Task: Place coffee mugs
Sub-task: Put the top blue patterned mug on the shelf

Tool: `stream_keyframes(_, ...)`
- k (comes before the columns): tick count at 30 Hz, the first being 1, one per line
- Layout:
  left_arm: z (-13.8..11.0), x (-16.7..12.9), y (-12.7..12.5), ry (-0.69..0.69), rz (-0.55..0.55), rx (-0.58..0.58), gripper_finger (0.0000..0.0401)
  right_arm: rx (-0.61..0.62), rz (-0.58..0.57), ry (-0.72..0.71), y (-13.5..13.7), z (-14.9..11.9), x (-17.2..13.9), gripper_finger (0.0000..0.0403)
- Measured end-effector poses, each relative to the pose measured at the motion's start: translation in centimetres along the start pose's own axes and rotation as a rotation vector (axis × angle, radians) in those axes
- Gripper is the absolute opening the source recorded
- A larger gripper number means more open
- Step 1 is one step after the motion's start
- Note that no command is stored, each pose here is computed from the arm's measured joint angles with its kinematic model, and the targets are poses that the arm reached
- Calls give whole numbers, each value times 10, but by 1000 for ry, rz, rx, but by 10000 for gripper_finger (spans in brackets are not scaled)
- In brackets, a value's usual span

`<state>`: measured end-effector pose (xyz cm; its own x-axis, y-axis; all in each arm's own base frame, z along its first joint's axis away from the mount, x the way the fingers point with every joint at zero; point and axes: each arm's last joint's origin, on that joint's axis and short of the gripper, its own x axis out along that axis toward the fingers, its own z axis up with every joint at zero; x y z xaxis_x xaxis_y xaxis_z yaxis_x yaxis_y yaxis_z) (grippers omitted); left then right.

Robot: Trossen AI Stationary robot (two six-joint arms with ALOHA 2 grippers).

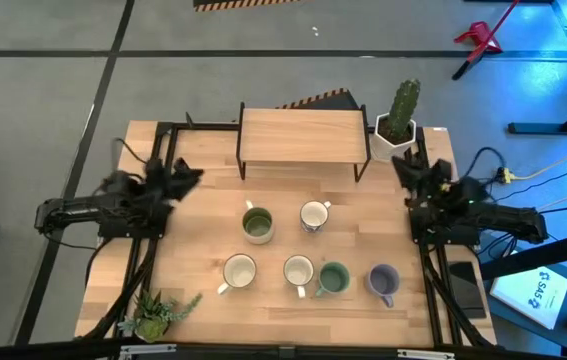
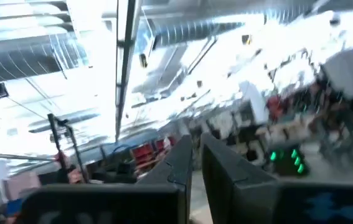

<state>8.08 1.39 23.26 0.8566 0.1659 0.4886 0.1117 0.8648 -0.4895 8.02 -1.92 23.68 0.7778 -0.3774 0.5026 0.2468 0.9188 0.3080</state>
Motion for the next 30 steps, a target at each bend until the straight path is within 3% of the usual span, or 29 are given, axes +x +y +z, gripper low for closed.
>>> stream_keyframes(3,36,4,-22,-152,-31,-4,153,-140,-20,-31,8,26,13,28)
stream_keyframes(6,76,8,-45,-297,-2,80,153,-299,-57,-42,18,51,34,28)
stream_keyframes(9,106,15,-63,-385,43,162,153,-364,-107,-36,28,72,58,28)
stream_keyframes(12,127,21,-76,-420,52,250,153,-428,-107,-5,37,87,81,28)
stream_keyframes(16,141,32,-92,-362,-123,362,153,-571,-25,54,50,98,111,28)
stream_keyframes(20,156,45,-104,-363,-146,356,153,-703,1,202,60,111,135,37)
stream_keyframes(22,159,58,-106,-270,-117,346,153,-753,20,333,64,115,148,57)
stream_keyframes(26,149,93,-103,93,-39,345,153,-832,71,618,72,117,175,126)
stream_keyframes(30,131,111,-93,475,85,317,153,-831,211,872,79,106,197,207)
